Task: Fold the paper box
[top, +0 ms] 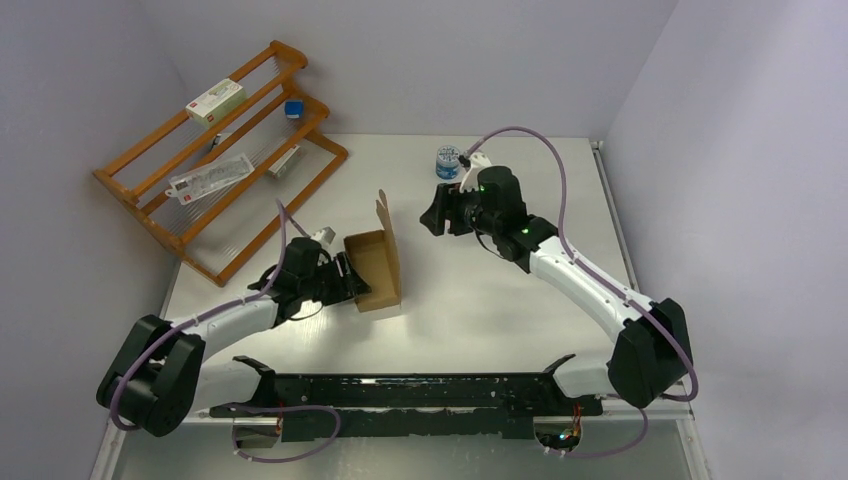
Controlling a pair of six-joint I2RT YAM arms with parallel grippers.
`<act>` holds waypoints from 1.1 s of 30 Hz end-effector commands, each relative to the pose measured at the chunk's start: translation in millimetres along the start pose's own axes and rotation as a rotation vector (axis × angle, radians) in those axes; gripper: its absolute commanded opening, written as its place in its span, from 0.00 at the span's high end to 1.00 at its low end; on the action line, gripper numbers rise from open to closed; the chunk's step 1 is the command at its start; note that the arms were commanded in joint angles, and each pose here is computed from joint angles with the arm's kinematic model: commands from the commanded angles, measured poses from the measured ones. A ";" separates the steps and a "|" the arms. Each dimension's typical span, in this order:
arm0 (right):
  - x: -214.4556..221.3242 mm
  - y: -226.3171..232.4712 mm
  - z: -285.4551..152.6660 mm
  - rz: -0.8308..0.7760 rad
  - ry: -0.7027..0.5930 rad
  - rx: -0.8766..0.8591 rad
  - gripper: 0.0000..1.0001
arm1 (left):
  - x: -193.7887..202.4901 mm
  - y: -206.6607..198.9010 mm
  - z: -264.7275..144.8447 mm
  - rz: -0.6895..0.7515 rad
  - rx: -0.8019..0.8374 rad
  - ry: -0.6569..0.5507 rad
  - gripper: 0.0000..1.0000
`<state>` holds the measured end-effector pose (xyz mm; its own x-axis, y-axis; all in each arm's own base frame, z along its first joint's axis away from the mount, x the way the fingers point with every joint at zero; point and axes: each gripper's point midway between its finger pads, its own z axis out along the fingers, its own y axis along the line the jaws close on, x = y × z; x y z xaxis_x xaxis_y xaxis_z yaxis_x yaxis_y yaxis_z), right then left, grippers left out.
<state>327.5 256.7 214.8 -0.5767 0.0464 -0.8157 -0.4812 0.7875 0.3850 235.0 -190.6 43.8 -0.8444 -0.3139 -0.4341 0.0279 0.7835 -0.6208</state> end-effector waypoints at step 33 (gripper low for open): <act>-16.2 -25.6 50.2 -0.114 -0.030 0.043 0.36 | -67.1 -23.3 -11.0 -0.027 0.045 -0.352 0.43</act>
<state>351.2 280.3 204.0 -0.5272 -0.0181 -0.8495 -0.5753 0.7434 0.3412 259.6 -201.5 57.8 -0.7297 -0.4545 -0.5109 0.0318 0.7238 -0.6892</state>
